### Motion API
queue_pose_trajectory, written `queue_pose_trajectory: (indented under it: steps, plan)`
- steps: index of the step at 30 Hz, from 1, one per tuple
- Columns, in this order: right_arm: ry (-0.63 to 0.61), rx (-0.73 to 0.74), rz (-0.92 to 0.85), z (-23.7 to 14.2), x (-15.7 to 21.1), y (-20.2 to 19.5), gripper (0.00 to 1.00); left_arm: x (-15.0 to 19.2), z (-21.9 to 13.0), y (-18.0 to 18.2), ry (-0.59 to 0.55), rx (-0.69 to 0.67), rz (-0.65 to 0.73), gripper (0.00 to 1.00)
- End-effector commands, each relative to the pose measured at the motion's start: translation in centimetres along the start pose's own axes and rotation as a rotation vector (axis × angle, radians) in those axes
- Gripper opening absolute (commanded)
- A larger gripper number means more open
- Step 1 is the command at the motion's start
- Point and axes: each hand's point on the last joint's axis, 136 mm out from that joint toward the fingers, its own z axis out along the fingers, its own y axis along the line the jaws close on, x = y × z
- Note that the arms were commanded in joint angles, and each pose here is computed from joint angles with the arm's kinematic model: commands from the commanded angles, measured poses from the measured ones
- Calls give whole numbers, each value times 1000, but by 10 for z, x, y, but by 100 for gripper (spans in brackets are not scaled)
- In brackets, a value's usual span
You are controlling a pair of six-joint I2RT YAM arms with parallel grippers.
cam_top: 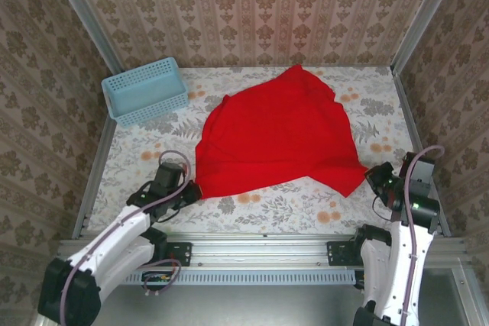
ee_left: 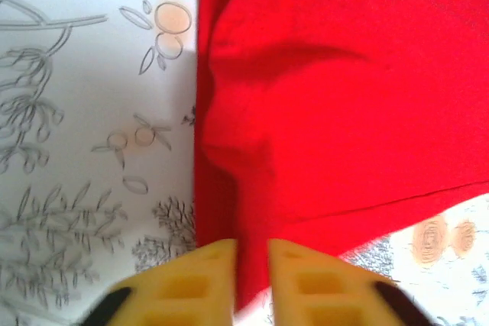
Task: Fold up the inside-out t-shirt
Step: Flatten out the T-shirt at the center of the table, then smooth out the T-shirt at the center of the table.
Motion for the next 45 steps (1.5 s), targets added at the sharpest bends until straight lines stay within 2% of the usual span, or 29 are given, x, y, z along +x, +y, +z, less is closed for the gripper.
queue_pose_trajectory:
  steps: [1, 4, 7, 10, 14, 17, 19, 21, 26, 31, 36, 42, 45]
  plan:
    - [-9, 111, 80, -7, 10, -27, 18, 2, -18, 13, -38, -61, -102, 33]
    - [-124, 122, 63, -25, -11, -22, 65, -17, -45, 10, -138, -85, -117, 54]
    - [-213, 41, 35, -37, -41, 9, 76, -62, -71, -18, -267, -72, -36, 63]
    - [-204, -41, -31, -31, -63, 51, 78, -112, -70, -58, -276, -116, 84, 66]
    - [-179, -41, -289, -6, -70, 117, 83, -172, -36, -106, -228, -175, 191, 69]
    - [-79, -58, -439, 39, -52, 169, 83, -223, -1, -127, -227, -227, 221, 70]
    - [-13, -66, -502, 74, -39, 195, 83, -252, 25, -147, -212, -215, 241, 70]
    - [33, -53, -547, 110, -29, 214, 83, -289, 48, -143, -205, -254, 215, 68]
    - [122, -26, -639, 185, -15, 239, 81, -337, 101, -137, -145, -323, 241, 60]
    - [183, 15, -701, 241, -13, 251, 78, -352, 147, -134, -90, -303, 277, 54]
    - [237, 44, -681, 288, -19, 249, 75, -344, 183, -144, -45, -196, 313, 50]
    - [277, 64, -686, 325, -25, 241, 75, -329, 204, -141, -1, -167, 328, 48]
    - [305, 100, -674, 342, -25, 231, 74, -324, 213, -132, 14, -189, 317, 43]
